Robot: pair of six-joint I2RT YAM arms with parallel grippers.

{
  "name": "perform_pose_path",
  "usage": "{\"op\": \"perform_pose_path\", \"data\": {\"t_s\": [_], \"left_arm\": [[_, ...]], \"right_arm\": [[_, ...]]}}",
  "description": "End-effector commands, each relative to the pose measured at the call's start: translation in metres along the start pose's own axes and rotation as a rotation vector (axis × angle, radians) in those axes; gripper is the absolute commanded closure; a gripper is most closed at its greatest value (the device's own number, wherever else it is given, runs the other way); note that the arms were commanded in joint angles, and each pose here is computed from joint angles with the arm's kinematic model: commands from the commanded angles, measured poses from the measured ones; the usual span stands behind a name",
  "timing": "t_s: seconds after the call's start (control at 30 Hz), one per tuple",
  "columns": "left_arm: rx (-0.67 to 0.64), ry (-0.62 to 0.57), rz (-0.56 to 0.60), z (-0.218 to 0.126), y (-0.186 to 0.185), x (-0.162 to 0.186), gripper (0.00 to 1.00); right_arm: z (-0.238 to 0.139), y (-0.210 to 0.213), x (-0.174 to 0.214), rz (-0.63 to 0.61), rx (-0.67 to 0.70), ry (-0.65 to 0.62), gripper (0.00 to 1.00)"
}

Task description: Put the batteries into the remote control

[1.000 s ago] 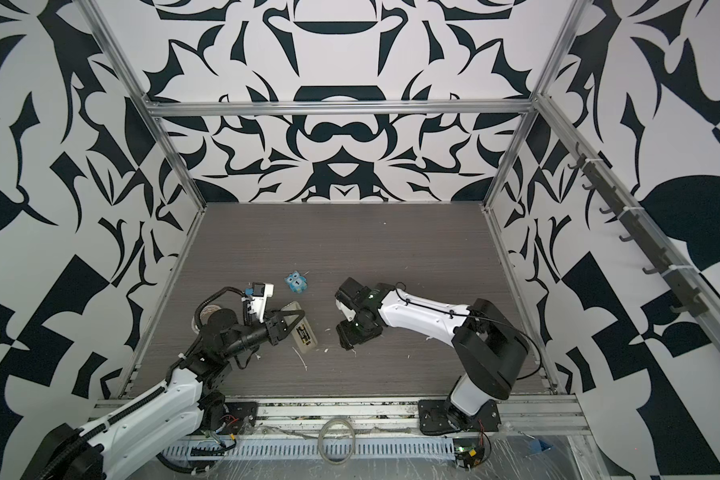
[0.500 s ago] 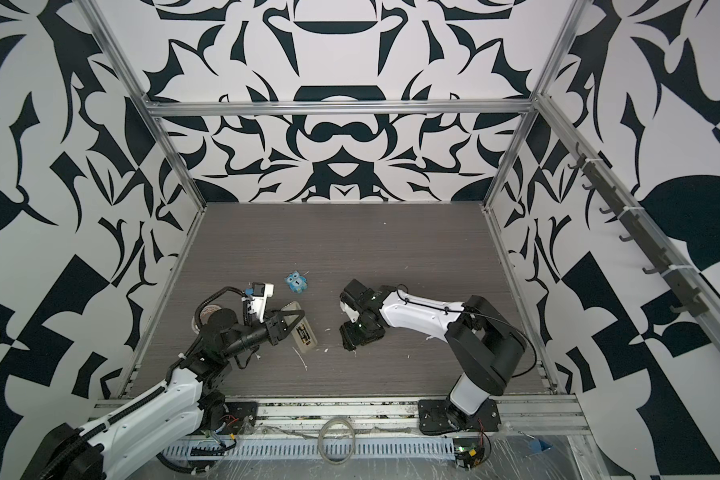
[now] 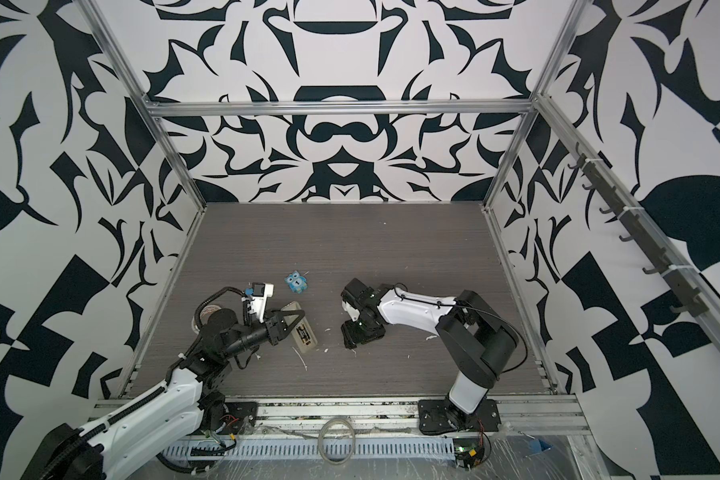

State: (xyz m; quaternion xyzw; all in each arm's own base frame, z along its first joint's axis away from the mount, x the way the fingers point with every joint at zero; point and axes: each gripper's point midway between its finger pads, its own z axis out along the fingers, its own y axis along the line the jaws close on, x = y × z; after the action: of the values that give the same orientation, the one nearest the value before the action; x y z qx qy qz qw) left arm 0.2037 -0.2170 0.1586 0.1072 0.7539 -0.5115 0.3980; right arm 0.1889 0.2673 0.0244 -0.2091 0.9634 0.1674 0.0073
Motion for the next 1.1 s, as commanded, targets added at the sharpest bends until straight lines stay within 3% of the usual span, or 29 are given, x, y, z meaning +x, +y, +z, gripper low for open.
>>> {"op": "perform_pose_path", "data": {"t_s": [0.0, 0.67, 1.07], "left_arm": [[0.007, -0.017, 0.026, -0.002, -0.001, -0.002, 1.00], [-0.005, -0.022, 0.031, -0.003, 0.000, -0.002, 1.00], [0.000, -0.013, 0.024, -0.001, 0.000, -0.001, 1.00]], "right_arm": [[0.007, 0.008, -0.017, -0.039, -0.024, -0.019, 0.36], [0.019, 0.022, -0.049, -0.110, -0.001, -0.013, 0.38], [-0.010, 0.021, -0.041, -0.101, 0.059, -0.076, 0.39]]}}
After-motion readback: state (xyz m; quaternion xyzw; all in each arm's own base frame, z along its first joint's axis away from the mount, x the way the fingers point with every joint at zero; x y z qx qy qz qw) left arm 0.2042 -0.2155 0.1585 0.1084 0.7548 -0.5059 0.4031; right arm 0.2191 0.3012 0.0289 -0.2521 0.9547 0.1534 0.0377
